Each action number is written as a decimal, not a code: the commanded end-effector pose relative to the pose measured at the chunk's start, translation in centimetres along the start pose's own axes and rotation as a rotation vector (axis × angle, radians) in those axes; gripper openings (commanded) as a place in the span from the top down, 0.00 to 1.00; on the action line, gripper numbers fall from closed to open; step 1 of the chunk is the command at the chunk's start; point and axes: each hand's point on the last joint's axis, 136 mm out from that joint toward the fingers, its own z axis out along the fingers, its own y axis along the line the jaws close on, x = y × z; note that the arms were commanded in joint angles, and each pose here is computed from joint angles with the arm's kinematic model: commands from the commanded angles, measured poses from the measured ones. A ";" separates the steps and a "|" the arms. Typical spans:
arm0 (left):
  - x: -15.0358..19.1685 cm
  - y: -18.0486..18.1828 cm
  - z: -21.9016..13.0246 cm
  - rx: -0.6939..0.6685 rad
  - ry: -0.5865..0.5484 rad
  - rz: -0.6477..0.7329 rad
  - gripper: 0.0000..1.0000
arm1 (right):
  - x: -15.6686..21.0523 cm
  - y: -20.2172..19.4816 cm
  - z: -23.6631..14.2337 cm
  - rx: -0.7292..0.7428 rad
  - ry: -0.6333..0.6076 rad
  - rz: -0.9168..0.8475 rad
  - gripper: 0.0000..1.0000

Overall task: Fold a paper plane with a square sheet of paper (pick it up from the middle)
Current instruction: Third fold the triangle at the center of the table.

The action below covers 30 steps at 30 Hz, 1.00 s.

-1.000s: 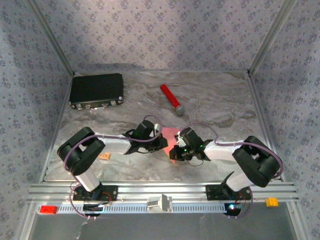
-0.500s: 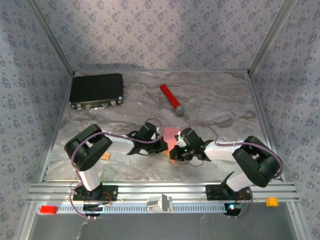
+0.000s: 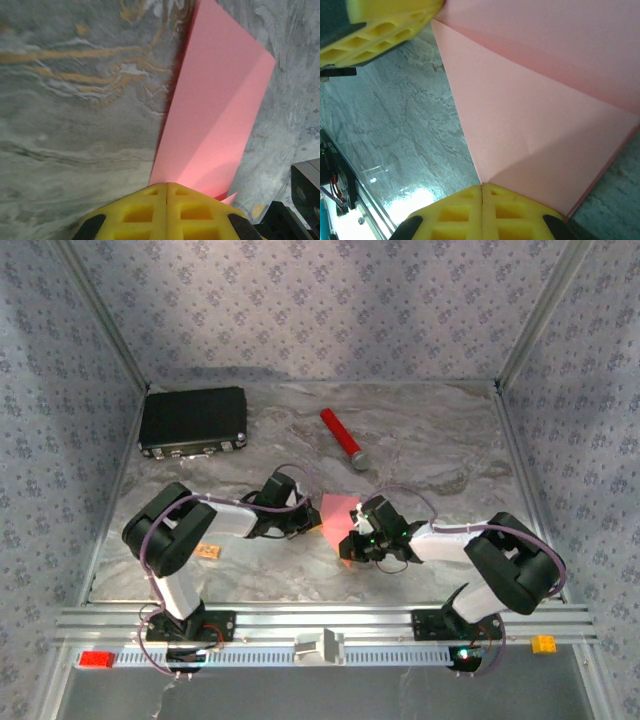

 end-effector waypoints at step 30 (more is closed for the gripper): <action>3.7 1.4 2.4 -0.132 0.107 0.125 1.00 | 0.9 -1.5 -0.8 0.071 0.058 0.030 0.96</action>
